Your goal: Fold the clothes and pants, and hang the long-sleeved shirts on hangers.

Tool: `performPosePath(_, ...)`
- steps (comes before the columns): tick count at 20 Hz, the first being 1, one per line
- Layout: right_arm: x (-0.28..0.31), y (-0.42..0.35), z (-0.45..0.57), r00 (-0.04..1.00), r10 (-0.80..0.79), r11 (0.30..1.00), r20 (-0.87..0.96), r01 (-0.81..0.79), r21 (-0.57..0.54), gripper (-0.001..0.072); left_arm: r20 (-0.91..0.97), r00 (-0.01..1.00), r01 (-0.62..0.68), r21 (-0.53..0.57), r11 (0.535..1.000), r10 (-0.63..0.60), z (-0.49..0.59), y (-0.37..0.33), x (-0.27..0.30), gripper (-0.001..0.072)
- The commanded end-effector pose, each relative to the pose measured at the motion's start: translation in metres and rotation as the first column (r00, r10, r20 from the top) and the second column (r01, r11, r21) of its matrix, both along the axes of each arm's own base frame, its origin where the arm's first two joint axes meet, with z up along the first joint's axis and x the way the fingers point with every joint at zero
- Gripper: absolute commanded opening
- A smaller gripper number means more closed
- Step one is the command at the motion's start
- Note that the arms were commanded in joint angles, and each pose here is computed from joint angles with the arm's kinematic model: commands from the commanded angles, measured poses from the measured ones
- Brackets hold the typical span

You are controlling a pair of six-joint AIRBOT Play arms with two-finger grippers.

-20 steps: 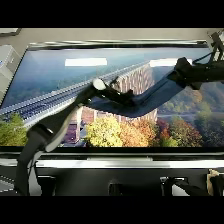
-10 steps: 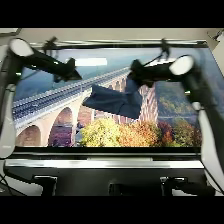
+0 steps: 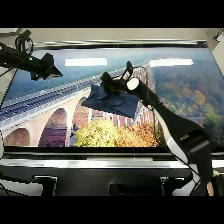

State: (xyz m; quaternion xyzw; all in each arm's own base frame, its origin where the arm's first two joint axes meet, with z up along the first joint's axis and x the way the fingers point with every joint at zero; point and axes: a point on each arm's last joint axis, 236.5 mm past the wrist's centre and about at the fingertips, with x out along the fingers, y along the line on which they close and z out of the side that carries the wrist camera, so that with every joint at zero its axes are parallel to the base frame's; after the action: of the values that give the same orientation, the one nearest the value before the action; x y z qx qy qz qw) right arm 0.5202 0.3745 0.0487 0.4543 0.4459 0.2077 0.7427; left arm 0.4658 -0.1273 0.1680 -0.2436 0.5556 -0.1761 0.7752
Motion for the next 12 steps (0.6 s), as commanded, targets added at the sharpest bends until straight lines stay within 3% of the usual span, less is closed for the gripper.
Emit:
performPosePath(1,0.012,0.023,-0.019,1.000,-0.029,0.999,0.002,0.029,0.032,0.0036,0.006,1.000,0.012,0.009,1.000,-0.012,0.000,0.003,-0.001,0.0015)
performPosePath(2,0.017,0.022,-0.023,0.999,-0.051,0.998,0.006,0.051,0.035,0.0088,0.011,1.000,0.020,0.013,1.000,-0.021,0.000,0.003,-0.001,0.0015)
performPosePath(5,0.022,0.021,-0.019,0.997,-0.081,0.994,0.002,0.081,0.067,0.0438,0.013,1.000,0.023,0.014,1.000,-0.023,0.000,0.003,-0.002,0.0015)
performPosePath(6,0.021,0.022,-0.012,0.997,-0.079,0.994,0.004,0.078,0.080,0.0487,0.013,1.000,0.023,0.014,1.000,-0.023,0.000,0.003,-0.001,0.0015)
performPosePath(8,0.018,0.017,0.016,0.997,-0.044,0.997,0.067,0.040,0.070,0.0504,0.010,1.000,0.023,0.014,1.000,-0.023,-0.001,0.003,-0.002,0.0015)
performPosePath(9,0.017,0.009,0.032,0.996,-0.030,0.997,0.085,0.024,0.071,0.0550,0.010,1.000,0.023,0.013,1.000,-0.023,-0.001,0.003,-0.002,0.0015)
performPosePath(12,0.014,-0.052,0.067,0.996,0.026,1.000,0.087,-0.026,0.008,0.0560,0.011,1.000,0.023,0.013,1.000,-0.023,-0.001,0.003,-0.002,0.0015)
